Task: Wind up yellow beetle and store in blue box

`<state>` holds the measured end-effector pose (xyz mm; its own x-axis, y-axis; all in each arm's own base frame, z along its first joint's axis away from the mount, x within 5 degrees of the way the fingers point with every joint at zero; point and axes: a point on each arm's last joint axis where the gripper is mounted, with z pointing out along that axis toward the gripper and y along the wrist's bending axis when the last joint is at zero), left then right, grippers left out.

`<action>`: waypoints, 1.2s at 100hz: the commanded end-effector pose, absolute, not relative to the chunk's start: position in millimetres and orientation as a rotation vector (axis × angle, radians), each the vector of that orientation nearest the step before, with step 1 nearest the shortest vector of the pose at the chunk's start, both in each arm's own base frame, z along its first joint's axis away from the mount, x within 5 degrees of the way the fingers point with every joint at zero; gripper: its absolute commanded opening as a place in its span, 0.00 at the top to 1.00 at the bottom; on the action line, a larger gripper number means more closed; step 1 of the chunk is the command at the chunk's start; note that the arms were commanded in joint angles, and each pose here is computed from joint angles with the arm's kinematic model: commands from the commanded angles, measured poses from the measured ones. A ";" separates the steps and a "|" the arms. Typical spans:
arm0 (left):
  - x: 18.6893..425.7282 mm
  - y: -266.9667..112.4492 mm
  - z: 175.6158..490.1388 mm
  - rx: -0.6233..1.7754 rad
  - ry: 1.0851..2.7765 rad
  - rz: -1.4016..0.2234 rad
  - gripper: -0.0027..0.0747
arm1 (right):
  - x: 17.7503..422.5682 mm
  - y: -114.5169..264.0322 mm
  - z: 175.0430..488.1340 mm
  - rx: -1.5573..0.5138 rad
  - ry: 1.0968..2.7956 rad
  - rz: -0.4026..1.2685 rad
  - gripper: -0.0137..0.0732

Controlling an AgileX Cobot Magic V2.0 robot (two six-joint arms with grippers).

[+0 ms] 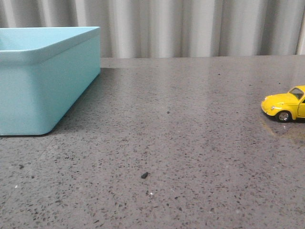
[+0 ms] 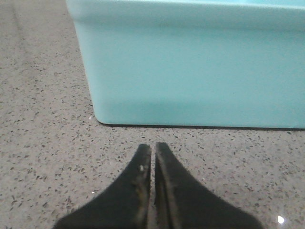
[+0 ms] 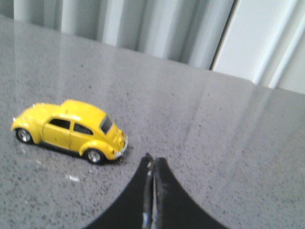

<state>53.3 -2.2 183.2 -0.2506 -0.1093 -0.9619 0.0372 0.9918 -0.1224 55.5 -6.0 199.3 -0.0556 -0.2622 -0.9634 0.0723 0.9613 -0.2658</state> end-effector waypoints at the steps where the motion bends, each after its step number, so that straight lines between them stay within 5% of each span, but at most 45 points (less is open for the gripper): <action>1: 53.0 -3.2 180.1 -0.047 1.768 -0.159 0.99 | 55.3 -3.6 200.6 -0.140 1.514 -0.244 0.90; 74: 53.1 -3.1 180.3 -0.043 1.765 -0.155 0.99 | 54.5 -1.3 209.6 -0.145 1.413 -0.228 0.90; 120: 54.5 -5.5 196.6 -0.042 1.586 -0.210 0.99 | 55.3 -2.8 200.9 0.095 1.510 0.019 0.90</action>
<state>54.4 -2.9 188.6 -0.1932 -0.1131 -0.9746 0.0518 0.9908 -0.1253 55.8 -2.4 201.4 -0.0095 0.0397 -0.9992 0.0460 0.9982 0.0393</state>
